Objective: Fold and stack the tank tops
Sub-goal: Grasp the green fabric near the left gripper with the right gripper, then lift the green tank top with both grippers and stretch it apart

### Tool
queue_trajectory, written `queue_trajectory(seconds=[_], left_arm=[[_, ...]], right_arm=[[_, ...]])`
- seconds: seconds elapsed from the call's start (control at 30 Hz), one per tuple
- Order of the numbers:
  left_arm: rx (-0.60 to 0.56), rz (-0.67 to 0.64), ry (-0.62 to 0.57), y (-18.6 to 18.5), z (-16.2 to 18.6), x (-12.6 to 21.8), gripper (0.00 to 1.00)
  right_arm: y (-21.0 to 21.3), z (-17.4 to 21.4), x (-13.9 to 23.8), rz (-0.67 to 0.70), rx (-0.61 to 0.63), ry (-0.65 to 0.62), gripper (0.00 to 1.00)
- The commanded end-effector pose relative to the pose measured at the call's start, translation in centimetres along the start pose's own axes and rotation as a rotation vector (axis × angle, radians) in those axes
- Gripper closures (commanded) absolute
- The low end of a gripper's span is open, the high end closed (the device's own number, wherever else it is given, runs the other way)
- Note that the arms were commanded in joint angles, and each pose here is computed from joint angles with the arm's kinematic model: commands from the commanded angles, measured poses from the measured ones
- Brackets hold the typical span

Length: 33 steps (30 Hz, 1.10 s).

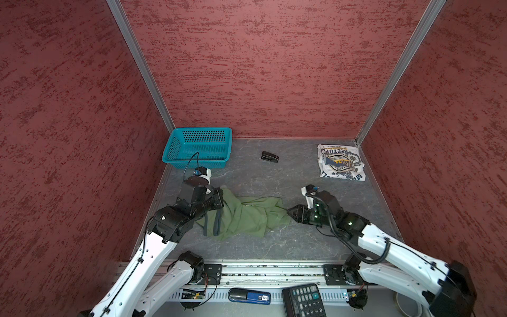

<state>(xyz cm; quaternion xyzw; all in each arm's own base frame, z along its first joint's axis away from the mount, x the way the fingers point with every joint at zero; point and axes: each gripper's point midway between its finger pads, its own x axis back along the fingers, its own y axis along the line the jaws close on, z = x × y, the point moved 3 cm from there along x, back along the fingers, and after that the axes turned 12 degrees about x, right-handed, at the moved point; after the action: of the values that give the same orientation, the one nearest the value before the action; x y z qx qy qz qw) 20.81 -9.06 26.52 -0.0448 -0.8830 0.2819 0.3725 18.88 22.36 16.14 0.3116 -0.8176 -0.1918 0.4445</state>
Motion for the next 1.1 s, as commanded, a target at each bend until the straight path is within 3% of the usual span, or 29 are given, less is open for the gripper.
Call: queue_trajectory(seconds=[0.0,0.3,0.6,0.7,0.97,1.07], left_arm=[[0.023,-0.006,-0.006,0.5,0.1,0.0,1.0],[0.025,-0.002,-0.012,1.0,0.4,0.2,1.0],[0.033,-0.004,-0.006,1.2,0.4,-0.2,1.0],[0.034,-0.006,-0.005,1.3,0.4,-0.3,1.0],[0.037,-0.011,-0.005,1.5,0.4,-0.3,1.0],[0.039,-0.012,-0.006,1.4,0.3,-0.3,1.0]], right_arm=[[3.1,-1.7,-3.1,-0.125,-0.063,-0.087,0.56],[2.0,0.0,-10.1,-0.096,-0.121,0.007,0.51],[2.2,1.2,-13.2,-0.123,-0.137,0.078,0.56],[2.3,1.3,-13.5,-0.12,-0.135,0.084,0.62],[2.8,0.4,-12.7,-0.096,-0.094,0.061,0.97],[2.9,-0.2,-11.7,-0.072,-0.068,0.039,1.0]])
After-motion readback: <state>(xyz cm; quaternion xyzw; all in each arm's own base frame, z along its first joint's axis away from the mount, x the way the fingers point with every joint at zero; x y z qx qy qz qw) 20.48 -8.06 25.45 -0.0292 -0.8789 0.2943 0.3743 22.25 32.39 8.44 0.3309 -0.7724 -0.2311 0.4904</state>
